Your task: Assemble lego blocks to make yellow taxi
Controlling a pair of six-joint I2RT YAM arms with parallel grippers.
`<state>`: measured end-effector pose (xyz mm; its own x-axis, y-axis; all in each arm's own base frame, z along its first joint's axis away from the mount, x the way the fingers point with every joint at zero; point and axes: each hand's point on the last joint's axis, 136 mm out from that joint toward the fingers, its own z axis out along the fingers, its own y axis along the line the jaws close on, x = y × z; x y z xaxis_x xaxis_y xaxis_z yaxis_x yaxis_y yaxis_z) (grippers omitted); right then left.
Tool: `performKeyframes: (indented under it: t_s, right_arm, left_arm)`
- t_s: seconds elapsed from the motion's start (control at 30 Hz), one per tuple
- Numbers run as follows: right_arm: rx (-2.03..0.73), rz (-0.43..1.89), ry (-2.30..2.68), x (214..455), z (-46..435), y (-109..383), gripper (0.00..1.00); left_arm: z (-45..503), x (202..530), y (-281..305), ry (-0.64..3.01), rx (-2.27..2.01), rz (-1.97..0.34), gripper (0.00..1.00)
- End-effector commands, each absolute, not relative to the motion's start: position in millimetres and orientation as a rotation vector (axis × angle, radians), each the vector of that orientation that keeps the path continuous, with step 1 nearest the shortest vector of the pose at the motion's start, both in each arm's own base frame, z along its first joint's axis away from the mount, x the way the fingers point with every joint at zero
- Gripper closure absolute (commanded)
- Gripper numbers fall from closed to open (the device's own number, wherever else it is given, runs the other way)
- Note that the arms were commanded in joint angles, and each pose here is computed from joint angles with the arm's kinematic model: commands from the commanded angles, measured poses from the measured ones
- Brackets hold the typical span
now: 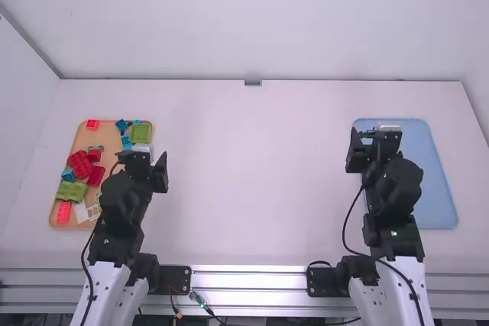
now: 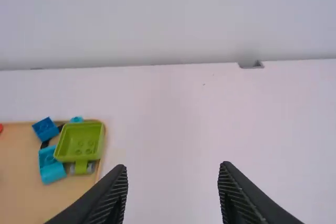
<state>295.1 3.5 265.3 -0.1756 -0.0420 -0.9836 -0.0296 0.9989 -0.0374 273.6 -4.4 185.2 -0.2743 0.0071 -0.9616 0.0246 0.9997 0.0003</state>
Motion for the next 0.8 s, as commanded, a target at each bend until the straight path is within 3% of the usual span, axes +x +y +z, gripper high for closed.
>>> performKeyframes:
  t_s: [0.0,0.43,0.77]
  right_arm:
    - [-0.012,0.014,1.752,287,251,3,0.59]
    - [-0.012,0.014,1.752,257,183,3,0.87]
    - [-0.012,0.014,1.752,249,146,3,1.00]
  left_arm:
    - [174,267,0,1.840,0.000,0.000,0.60]
    - [111,248,0,1.838,0.000,0.000,0.86]
    - [139,247,0,1.715,0.000,0.000,0.98]
